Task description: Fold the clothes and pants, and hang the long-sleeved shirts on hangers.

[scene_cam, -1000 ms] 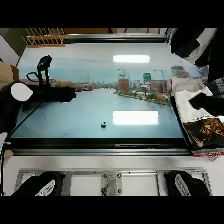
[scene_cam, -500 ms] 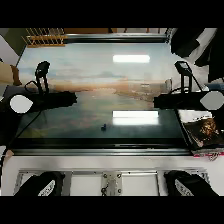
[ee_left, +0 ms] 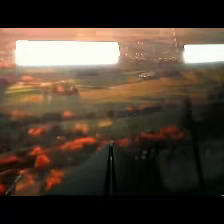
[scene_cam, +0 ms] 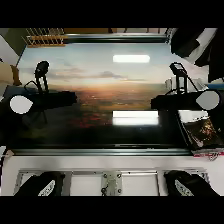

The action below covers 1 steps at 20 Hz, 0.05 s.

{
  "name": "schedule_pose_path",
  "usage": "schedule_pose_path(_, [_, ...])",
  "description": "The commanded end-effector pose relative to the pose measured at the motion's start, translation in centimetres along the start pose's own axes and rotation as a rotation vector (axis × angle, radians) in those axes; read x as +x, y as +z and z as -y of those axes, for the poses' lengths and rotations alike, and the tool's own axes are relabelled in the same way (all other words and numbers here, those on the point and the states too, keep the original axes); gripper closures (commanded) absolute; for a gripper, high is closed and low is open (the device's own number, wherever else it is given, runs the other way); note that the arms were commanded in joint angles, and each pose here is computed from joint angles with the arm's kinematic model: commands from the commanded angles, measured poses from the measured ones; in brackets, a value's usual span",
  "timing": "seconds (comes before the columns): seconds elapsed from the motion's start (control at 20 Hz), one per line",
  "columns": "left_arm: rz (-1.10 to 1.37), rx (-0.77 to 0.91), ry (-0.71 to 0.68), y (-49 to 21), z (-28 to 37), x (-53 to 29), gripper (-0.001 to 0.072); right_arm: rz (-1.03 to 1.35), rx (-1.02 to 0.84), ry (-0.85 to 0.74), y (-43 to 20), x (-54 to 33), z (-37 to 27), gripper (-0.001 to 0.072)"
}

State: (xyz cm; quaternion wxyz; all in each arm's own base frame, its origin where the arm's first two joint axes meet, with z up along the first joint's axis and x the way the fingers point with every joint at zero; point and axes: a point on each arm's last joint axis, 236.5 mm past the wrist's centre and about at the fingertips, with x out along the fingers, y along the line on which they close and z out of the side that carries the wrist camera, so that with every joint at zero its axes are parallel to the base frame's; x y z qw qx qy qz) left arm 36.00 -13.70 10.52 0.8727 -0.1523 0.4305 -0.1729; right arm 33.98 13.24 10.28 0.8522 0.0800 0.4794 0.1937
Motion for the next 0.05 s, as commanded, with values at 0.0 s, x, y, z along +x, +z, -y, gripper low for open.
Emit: schedule_pose_path(0.0, [0.003,0.001,-0.001,0.05,0.03,-0.03,0.0701,-0.001,-0.001,0.001,0.0,0.01,-0.05,0.0699])
